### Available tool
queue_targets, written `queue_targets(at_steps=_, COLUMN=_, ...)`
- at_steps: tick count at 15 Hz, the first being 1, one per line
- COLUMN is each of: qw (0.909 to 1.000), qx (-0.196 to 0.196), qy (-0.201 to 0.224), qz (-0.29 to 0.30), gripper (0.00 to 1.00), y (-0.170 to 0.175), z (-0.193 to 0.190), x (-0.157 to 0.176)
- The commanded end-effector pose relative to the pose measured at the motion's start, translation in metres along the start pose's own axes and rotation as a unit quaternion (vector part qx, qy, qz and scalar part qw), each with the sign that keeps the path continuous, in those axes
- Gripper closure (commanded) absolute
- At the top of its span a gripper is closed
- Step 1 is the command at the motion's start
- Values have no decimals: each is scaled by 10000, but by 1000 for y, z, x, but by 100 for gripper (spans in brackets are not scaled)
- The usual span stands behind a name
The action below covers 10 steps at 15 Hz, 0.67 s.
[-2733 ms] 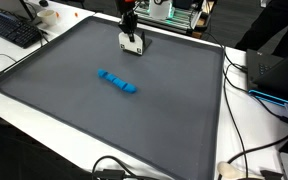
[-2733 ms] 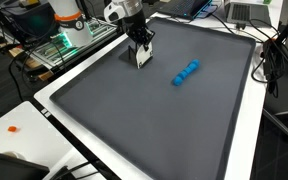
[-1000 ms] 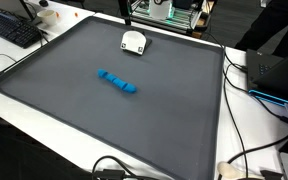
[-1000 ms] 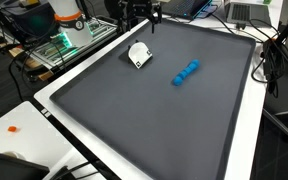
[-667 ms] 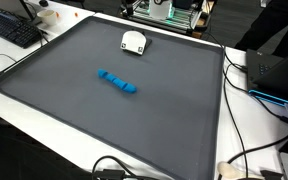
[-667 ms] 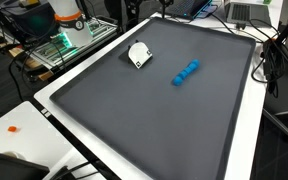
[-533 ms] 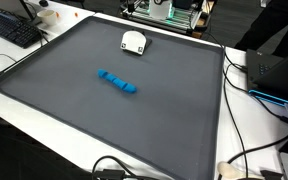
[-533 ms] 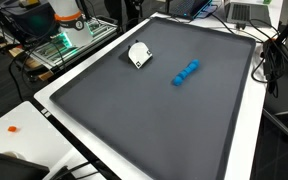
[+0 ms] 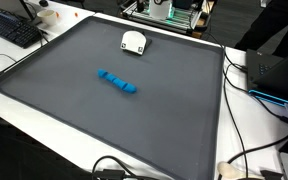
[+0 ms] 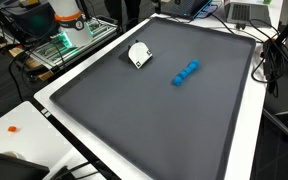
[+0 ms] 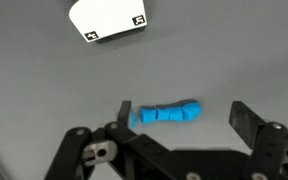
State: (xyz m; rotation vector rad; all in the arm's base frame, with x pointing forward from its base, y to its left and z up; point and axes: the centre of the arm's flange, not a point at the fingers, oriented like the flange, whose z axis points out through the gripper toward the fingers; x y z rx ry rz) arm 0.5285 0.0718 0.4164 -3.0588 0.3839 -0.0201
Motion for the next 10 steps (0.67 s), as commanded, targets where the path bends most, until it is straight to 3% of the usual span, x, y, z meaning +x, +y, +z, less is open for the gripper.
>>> queue_targets(at_steps=1, qw=9951, qx=-131, qy=-68, qz=-982, gripper=0, y=-11, z=6, x=9)
queue_targets(at_steps=4, qw=9855, qx=-230, qy=38, qz=-1682, gripper=0, y=-16, z=9, x=12)
queue_targets(at_steps=5, qw=9917, qx=-83, qy=-12, qz=-1279, gripper=0, y=-14, z=7, x=7)
queue_targets(at_steps=10, qw=9876, qx=-145, qy=9, qz=-1563, gripper=0, y=-17, z=7, x=11)
